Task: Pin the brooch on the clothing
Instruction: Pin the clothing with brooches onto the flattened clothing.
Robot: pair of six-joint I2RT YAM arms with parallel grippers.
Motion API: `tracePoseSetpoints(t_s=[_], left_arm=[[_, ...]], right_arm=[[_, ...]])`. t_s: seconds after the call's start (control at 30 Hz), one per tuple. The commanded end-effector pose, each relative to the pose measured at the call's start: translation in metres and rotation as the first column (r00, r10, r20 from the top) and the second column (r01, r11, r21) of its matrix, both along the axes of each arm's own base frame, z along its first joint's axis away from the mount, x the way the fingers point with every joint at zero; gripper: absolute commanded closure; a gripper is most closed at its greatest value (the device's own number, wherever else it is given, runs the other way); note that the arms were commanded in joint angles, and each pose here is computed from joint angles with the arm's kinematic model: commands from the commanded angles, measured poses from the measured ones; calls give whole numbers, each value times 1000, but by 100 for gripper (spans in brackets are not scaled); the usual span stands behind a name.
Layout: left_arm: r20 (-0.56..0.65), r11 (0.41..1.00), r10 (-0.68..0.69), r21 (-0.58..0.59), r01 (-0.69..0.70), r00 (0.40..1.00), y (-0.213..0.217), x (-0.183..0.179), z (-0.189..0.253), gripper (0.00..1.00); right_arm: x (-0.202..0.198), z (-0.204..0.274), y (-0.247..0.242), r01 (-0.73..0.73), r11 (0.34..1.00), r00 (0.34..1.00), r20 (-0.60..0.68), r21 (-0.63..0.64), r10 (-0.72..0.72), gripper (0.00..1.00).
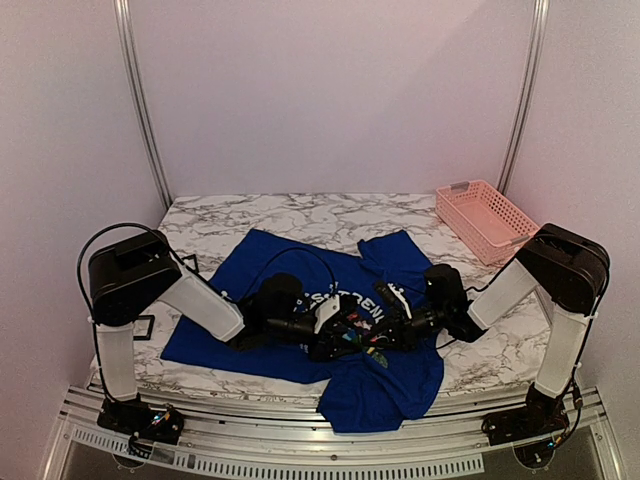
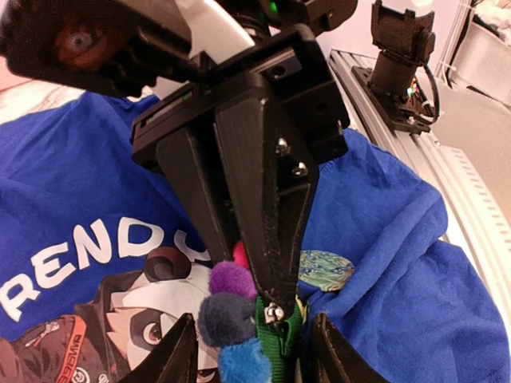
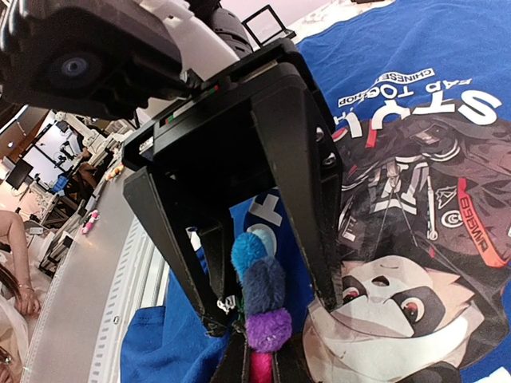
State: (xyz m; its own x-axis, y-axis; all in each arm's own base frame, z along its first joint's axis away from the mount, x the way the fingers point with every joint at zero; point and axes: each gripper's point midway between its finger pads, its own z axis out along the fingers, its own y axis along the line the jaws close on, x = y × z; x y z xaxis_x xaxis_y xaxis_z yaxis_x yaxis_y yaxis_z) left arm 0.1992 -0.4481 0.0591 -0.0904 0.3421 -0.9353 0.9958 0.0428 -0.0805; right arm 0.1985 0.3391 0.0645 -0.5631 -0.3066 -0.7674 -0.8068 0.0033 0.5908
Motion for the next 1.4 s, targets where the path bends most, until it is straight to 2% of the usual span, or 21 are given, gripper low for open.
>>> tracePoseSetpoints(t_s=[0.0, 0.1, 0.23, 0.43, 0.5, 0.63, 0.9, 1.37], left_arm=[[13, 1000, 16, -10, -16, 1000, -1, 2, 1, 53], [13, 1000, 14, -12, -14, 1000, -1, 2, 2, 53], [12, 1000, 4, -27, -4, 1000, -2, 0, 8, 37], [10, 999, 34, -9, -34, 999, -2, -1, 4, 35], [12, 999, 46, -2, -46, 999, -3, 0, 2, 36], [14, 999, 35, 1, -35, 999, -2, -3, 1, 47], [-8, 1000, 23, 4, -23, 1000, 4, -1, 0, 55], [-17, 1000, 7, -18, -7, 1000, 5, 2, 2, 63]], right_arm=[[1, 4, 1, -3, 1000, 1000, -3, 5, 3, 100], [1, 4, 0, 1, 1000, 1000, -4, 3, -1, 100], [3, 3, 1, 6, 1000, 1000, -6, 0, -6, 100], [4, 2, 0, 14, 1000, 1000, -12, -3, -14, 100], [3, 3, -1, 16, 1000, 1000, -9, -2, -16, 100], [2, 4, -2, 22, 1000, 1000, -5, 1, -22, 100], [2, 3, -2, 21, 1000, 1000, -7, 1, -21, 100], [3, 5, -2, 10, 1000, 1000, -6, 9, -10, 100]])
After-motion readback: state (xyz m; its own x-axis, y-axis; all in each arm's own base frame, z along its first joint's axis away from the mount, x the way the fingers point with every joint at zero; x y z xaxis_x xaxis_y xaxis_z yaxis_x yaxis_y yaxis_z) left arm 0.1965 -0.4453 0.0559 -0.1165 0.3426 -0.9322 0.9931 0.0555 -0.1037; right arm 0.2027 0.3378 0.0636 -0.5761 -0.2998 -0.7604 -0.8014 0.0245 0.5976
